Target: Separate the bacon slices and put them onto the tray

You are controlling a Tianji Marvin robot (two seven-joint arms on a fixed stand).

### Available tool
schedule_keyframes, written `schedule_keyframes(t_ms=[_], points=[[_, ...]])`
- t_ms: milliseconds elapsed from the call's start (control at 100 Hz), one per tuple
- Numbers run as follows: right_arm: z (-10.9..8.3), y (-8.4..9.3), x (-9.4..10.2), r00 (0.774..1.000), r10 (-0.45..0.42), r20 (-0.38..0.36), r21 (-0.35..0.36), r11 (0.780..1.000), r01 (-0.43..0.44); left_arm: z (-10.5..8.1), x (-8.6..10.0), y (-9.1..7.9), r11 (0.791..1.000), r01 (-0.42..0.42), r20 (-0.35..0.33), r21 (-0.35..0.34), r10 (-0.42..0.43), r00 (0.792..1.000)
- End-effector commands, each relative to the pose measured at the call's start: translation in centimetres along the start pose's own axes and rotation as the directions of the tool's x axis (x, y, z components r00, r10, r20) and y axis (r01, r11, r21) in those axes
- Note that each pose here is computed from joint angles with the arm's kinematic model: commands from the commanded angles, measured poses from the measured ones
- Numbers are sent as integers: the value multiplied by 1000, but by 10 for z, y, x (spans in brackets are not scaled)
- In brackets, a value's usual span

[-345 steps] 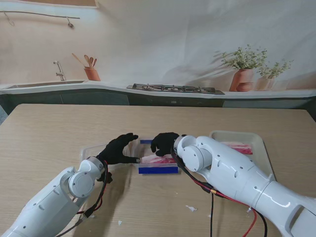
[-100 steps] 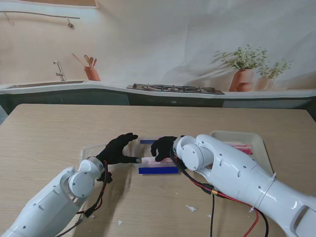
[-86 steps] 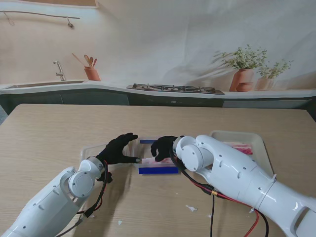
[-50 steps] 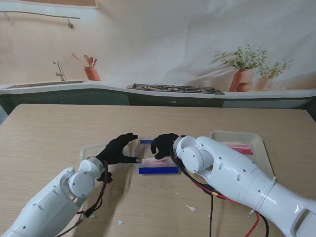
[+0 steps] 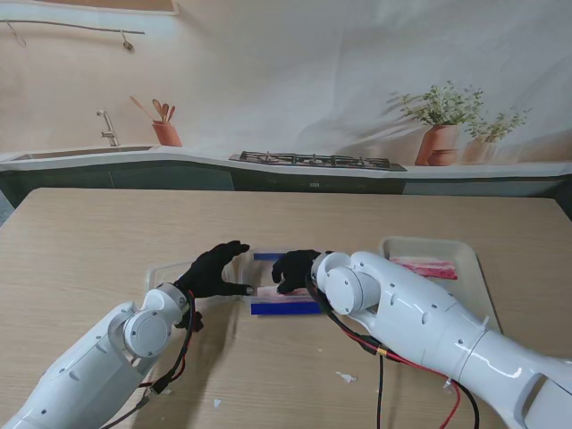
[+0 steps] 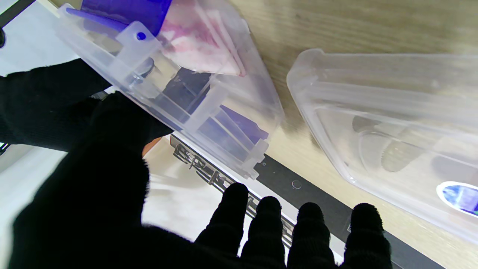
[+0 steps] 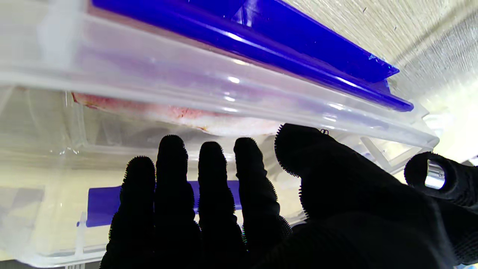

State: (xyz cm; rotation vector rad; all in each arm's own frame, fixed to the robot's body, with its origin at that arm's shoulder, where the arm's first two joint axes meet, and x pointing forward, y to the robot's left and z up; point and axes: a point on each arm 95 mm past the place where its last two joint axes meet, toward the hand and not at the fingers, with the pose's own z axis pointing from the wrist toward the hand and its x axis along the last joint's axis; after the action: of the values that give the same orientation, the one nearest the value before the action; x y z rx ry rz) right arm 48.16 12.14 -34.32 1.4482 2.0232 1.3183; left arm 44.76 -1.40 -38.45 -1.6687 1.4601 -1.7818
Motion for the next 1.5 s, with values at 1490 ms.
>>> schedule_keyframes(t_ms=[1490], points=[[-7,-2,5,1000,-20,-21,38,999,21,0,3,1,1000,-1,-1,-17,1,1000]])
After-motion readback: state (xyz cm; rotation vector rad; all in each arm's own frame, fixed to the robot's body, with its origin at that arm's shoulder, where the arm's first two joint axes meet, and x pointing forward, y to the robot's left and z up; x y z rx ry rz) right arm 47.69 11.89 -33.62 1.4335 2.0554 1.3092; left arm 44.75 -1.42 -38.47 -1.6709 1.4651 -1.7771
